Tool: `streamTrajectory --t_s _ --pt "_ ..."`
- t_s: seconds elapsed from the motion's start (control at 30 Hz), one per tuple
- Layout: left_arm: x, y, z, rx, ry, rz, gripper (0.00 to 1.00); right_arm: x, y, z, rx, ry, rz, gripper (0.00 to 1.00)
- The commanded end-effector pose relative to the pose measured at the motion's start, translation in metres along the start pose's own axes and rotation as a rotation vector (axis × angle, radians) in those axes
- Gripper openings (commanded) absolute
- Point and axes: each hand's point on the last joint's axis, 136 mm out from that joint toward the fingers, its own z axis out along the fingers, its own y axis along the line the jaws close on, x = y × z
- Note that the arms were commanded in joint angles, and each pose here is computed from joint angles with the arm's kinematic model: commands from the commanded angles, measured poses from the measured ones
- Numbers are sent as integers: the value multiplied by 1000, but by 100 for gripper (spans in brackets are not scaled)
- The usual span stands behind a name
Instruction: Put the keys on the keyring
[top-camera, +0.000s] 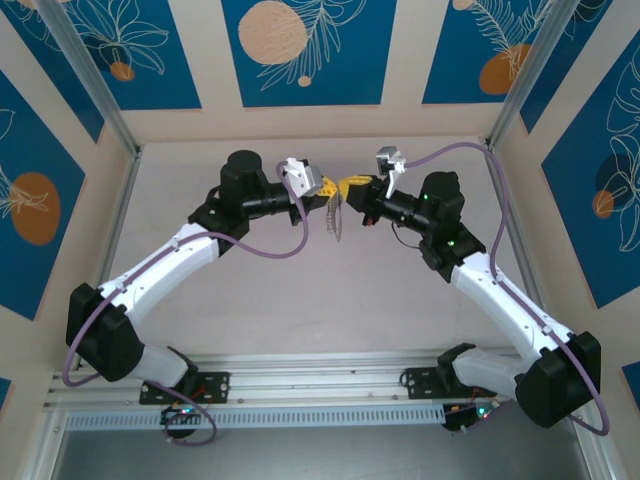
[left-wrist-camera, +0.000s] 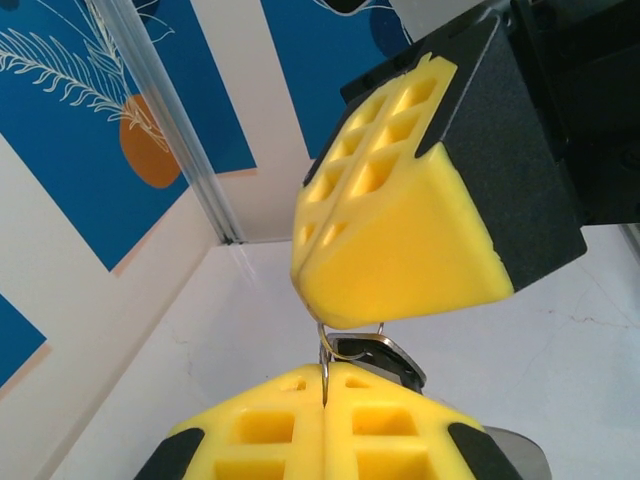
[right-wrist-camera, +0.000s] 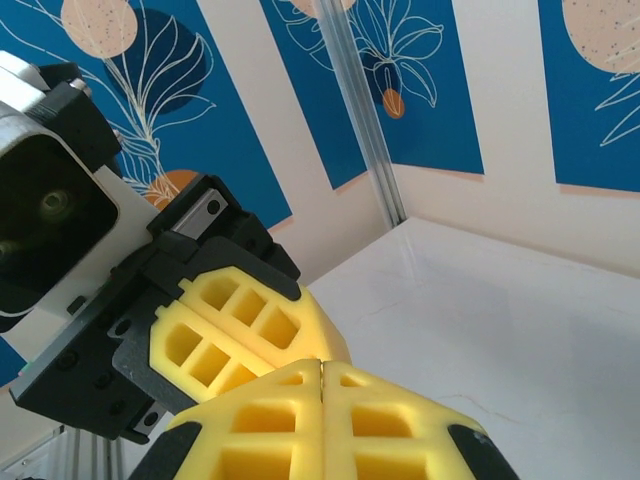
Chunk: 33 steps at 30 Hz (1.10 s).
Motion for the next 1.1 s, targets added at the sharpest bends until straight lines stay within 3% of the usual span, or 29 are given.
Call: streamTrajectory --t_s 0.0,1.07 --pt "-20 -9 -5 29 -56 44 0 -17 3 1 1 -42 -44 0" --pt "-20 -8 -6 22 -56 42 0 -3 -2 -2 3 -8 -8 0"
